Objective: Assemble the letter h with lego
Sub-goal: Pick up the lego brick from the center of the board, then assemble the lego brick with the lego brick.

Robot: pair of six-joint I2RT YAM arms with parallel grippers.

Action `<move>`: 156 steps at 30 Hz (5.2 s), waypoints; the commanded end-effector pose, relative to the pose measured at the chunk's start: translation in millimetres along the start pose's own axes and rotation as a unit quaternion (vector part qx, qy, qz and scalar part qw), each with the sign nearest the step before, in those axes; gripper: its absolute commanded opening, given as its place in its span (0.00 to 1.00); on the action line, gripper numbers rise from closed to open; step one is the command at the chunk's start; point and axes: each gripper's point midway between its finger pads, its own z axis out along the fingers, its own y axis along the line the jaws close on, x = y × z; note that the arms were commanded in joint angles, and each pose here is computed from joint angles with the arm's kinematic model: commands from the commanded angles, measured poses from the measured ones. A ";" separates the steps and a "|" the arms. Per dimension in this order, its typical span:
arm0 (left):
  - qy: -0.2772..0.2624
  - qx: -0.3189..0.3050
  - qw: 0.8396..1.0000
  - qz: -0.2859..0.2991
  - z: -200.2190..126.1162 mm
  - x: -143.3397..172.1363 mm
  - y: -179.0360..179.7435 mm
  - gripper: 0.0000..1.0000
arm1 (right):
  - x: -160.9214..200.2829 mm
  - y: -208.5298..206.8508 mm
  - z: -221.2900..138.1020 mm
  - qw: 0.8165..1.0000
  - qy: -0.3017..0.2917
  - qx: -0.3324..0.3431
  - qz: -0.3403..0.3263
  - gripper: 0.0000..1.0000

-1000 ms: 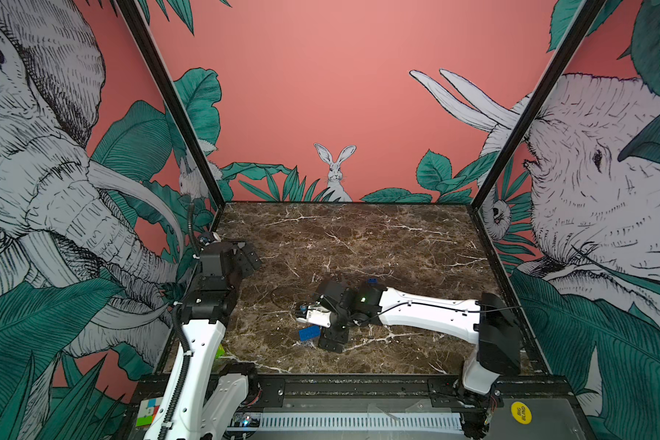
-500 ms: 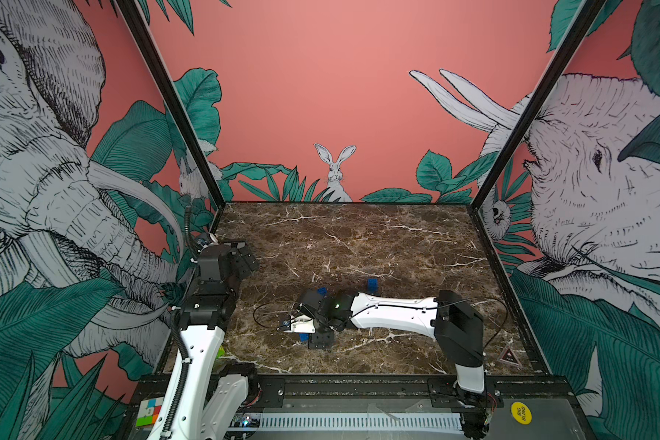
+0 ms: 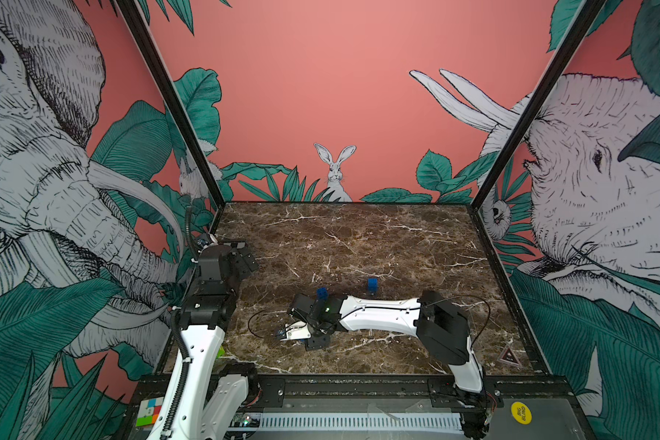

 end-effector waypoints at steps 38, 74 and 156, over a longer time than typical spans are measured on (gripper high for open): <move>0.010 0.001 1.000 0.001 8.1 7.1 -0.4 0.99 | 8.0 -4.9 6.8 0.999 0.044 0.008 -0.011 0.27; 0.276 0.114 0.953 -0.044 12.0 121.9 -42.1 0.99 | 72.2 -121.2 -94.9 0.986 -0.061 0.135 -0.073 0.00; 0.346 0.078 0.934 -0.046 32.1 158.7 -41.0 0.99 | 83.2 -127.2 -27.7 0.993 0.014 -0.056 -0.103 0.00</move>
